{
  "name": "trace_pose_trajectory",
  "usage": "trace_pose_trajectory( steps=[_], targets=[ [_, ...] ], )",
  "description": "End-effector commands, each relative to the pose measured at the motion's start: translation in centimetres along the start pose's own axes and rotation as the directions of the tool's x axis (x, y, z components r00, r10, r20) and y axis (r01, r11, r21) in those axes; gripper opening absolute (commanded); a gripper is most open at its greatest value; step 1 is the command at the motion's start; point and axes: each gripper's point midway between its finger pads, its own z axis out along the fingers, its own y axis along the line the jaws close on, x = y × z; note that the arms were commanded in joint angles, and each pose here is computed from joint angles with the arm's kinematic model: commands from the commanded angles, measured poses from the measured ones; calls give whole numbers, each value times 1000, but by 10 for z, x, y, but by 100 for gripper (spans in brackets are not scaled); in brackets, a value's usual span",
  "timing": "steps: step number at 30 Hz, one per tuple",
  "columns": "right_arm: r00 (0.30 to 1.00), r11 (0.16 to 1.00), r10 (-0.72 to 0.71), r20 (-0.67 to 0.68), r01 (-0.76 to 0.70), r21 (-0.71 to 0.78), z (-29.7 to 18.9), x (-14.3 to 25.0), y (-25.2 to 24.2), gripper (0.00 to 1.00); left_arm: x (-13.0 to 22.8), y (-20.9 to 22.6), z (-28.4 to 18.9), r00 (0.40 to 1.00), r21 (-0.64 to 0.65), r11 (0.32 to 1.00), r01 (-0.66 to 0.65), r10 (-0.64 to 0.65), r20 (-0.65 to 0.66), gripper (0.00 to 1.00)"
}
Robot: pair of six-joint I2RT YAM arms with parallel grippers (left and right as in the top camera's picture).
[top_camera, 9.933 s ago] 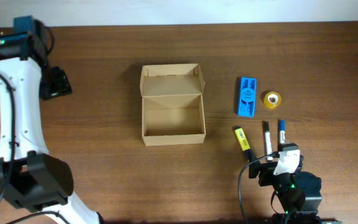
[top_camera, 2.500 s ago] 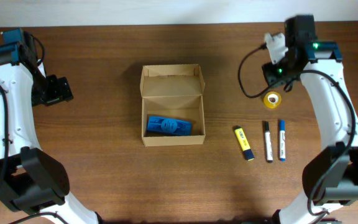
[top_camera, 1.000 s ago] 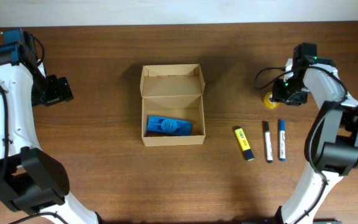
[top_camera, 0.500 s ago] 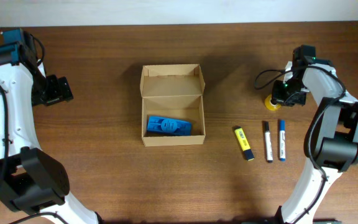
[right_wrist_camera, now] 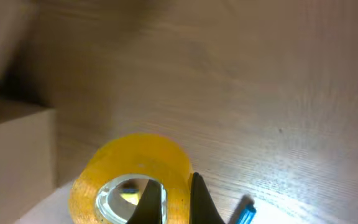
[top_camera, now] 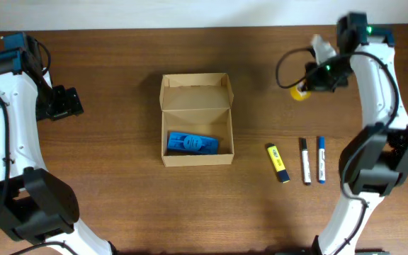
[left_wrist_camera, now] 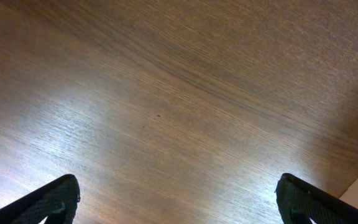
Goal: Pack container
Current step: 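Carry the tape roll into the box and lower it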
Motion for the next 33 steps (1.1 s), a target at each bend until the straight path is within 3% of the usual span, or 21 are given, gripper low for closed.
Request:
trace_pose_trajectory(
  steps=[1,4,8,11,15,22,33],
  targets=[
    [923,933,-360,133,357,46,-66,-22,70,4,1,1,-3,1000,2,1000,-13,13,7,100],
    [782,792,-609,129,610,43,-80,-14,131,4,1,1,-3,1000,2,1000,-13,13,7,100],
    [553,557,-828,93,831,16,-74,7,201,4,1,1,-3,1000,2,1000,-13,13,7,100],
    [353,352,-935,41,935,-34,-60,33,241,4,1,1,-3,1000,2,1000,-13,13,7,100],
    [172,173,-985,-21,983,-58,-43,56,277,4,1,1,-3,1000,2,1000,-13,13,7,100],
    [86,90,-996,-35,988,-123,-5,73,311,4,1,1,-3,1000,2,1000,-13,13,7,100],
    [146,153,-988,-49,962,-224,70,72,321,4,1,1,-3,1000,2,1000,-13,13,7,100]
  ],
)
